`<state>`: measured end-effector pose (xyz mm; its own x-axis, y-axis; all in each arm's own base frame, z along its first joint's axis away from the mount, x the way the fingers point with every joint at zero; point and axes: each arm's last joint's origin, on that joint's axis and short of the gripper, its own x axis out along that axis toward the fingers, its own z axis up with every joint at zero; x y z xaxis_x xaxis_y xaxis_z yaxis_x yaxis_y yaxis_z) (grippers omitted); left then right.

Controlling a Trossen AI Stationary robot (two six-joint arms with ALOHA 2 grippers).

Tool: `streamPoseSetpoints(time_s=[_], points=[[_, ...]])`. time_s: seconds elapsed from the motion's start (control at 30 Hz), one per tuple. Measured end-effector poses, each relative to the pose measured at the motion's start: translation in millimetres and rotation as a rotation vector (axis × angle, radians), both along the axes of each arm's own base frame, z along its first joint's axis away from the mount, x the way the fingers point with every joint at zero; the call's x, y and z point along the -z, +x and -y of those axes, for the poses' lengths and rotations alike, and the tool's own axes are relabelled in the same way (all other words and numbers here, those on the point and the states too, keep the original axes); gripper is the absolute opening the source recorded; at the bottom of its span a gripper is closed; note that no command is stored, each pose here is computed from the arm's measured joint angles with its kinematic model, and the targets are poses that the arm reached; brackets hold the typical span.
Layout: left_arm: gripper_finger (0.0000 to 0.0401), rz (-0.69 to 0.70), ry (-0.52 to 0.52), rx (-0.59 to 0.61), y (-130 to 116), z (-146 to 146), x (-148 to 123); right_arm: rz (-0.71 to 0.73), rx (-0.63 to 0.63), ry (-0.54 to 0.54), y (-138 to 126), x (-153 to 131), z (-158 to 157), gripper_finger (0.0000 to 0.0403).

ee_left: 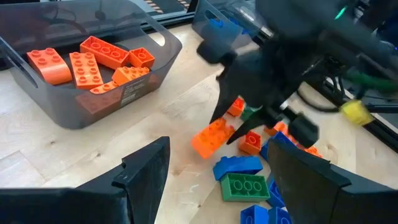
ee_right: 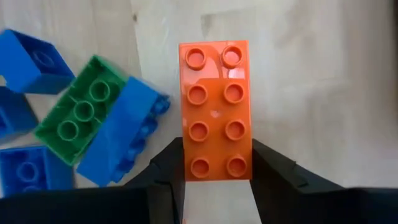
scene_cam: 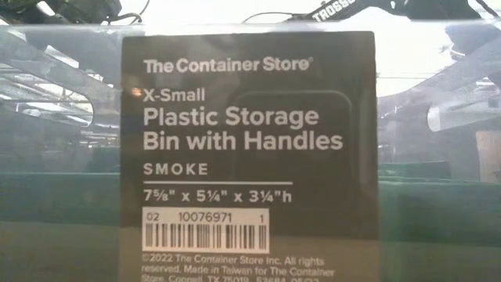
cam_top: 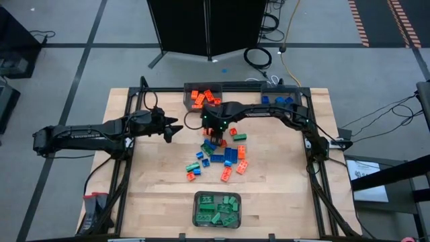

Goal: Sort blocks
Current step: Put the orange game piece into the top left black bin

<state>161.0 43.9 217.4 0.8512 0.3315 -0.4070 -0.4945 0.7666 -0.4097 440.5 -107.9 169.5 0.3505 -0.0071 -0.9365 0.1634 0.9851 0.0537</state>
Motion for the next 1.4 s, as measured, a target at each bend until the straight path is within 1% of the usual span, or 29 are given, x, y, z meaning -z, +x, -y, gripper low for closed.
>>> streamPoseSetpoints(time_s=[0.13,0.27,0.43,0.53,0.6,0.73,0.87,0.97,1.0,1.03,1.17,1.23,1.3,1.4], points=[[0.0270,0.001,0.000,0.000,0.0,0.0,-0.1,0.023,-0.002,-0.011,6.2,-26.9,3.5,0.0119],[0.0270,0.000,0.000,0.000,0.0,0.0,0.0,0.101,0.018,-0.032,11.4,-63.9,17.6,0.0119],[0.0270,0.001,-0.001,0.000,0.0,0.0,0.0,0.182,0.101,-0.067,3.6,-102.4,56.8,0.0119],[0.0270,0.001,-0.001,0.000,0.0,0.0,-0.2,0.225,0.165,-0.088,-6.7,-116.1,85.0,0.0119],[0.0270,0.001,-0.001,0.000,0.0,0.0,-0.1,0.232,0.221,-0.088,-14.0,-115.5,103.6,0.0119],[0.0270,0.001,-0.001,0.000,0.0,0.0,-0.2,0.175,0.311,-0.056,-22.1,-92.6,133.2,0.0119],[0.0270,0.000,-0.001,0.000,0.0,0.0,0.0,0.088,0.345,0.020,-26.4,-69.5,142.2,0.0119],[0.0270,-0.001,0.000,-0.002,-0.1,-0.1,0.0,0.071,0.354,0.026,-27.3,-65.5,144.2,0.0119],[0.0270,-0.002,0.001,-0.005,-0.1,-0.1,0.1,0.078,0.354,0.022,-26.8,-65.9,144.7,0.0126],[0.0270,-0.003,0.003,-0.008,-0.2,-0.2,0.2,0.087,0.357,0.013,-26.1,-66.5,145.3,0.0145],[0.0270,-0.003,0.006,-0.016,-0.2,-0.4,0.1,0.117,0.379,0.009,-24.2,-67.8,147.2,0.0255],[0.0270,-0.003,0.006,-0.016,-0.2,-0.5,0.1,0.127,0.390,0.011,-23.4,-68.3,147.5,0.0293],[0.0270,-0.003,0.006,-0.016,-0.3,-0.5,0.1,0.122,0.391,0.014,-23.8,-68.1,147.2,0.0312],[0.0270,-0.005,0.006,-0.016,-0.3,-0.4,0.3,0.108,0.368,0.031,-28.3,-76.0,142.5,0.0315]])
